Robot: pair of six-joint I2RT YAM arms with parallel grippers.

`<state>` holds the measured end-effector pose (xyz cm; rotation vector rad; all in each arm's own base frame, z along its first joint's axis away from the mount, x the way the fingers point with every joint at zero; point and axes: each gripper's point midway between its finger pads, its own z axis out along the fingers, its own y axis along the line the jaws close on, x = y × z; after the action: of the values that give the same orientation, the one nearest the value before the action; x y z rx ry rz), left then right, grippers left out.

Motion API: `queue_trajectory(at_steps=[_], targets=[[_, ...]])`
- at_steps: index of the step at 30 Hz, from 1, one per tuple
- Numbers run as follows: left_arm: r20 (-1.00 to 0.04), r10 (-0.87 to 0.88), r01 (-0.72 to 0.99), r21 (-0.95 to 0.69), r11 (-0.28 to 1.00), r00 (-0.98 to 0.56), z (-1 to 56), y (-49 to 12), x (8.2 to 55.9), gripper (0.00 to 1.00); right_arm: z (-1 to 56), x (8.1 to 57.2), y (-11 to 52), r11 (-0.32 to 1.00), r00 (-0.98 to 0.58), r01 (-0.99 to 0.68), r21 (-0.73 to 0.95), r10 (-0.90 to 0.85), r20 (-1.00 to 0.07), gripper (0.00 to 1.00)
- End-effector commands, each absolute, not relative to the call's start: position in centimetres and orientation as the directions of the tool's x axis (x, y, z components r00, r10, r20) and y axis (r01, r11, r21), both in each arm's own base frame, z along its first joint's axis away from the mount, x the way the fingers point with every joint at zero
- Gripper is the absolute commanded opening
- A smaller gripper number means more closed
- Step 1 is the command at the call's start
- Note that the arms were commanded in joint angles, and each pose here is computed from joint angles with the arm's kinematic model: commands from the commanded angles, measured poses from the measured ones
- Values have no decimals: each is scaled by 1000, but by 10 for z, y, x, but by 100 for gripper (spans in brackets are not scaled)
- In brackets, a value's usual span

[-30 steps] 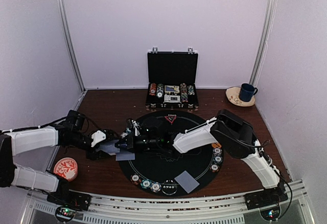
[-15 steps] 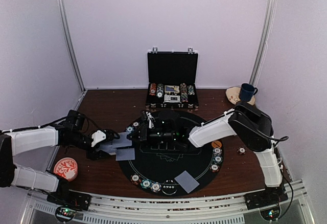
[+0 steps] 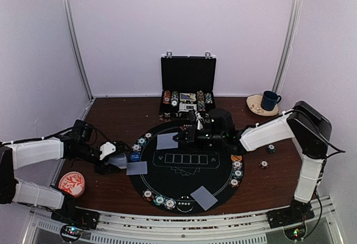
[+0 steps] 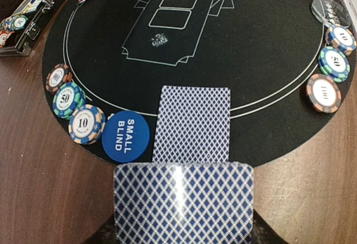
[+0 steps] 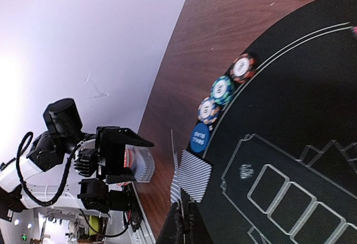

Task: Distribute texas hold em gaming equipment
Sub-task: Pick up the poker card from the face-down deck piles, then distribute the poker card in the big blind area.

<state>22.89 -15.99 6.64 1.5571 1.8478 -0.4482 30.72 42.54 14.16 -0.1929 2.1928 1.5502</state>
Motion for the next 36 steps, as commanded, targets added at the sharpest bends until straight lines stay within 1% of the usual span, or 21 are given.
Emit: queue_trajectory(at_steps=[1, 6, 13, 17, 27, 30, 36], targets=[[-694, 720, 956, 189, 223, -31, 72, -162, 233, 10, 148, 321, 370, 446, -865, -353, 823, 179, -468, 0], [-692, 721, 957, 186, 221, -32, 71, -162, 233, 10, 139, 333, 314, 546, -860, -291, 785, 210, -465, 0], [-694, 719, 957, 188, 219, -28, 72, -162, 232, 10, 118, 343, 244, 643, -865, -187, 743, 251, -435, 0], [-698, 715, 960, 184, 211, -23, 73, -163, 230, 10, 101, 345, 217, 697, -878, -158, 700, 225, -422, 0], [-698, 715, 960, 185, 211, -22, 73, -163, 230, 10, 58, 352, 170, 793, -904, -59, 607, 216, -370, 0], [-698, 715, 961, 181, 209, -24, 73, -163, 230, 10, 44, 355, 161, 822, -911, -28, 569, 212, -352, 0], [-697, 716, 962, 177, 209, -27, 71, -163, 230, 10, 37, 368, 153, 848, -911, -3, 530, 217, -351, 0]])
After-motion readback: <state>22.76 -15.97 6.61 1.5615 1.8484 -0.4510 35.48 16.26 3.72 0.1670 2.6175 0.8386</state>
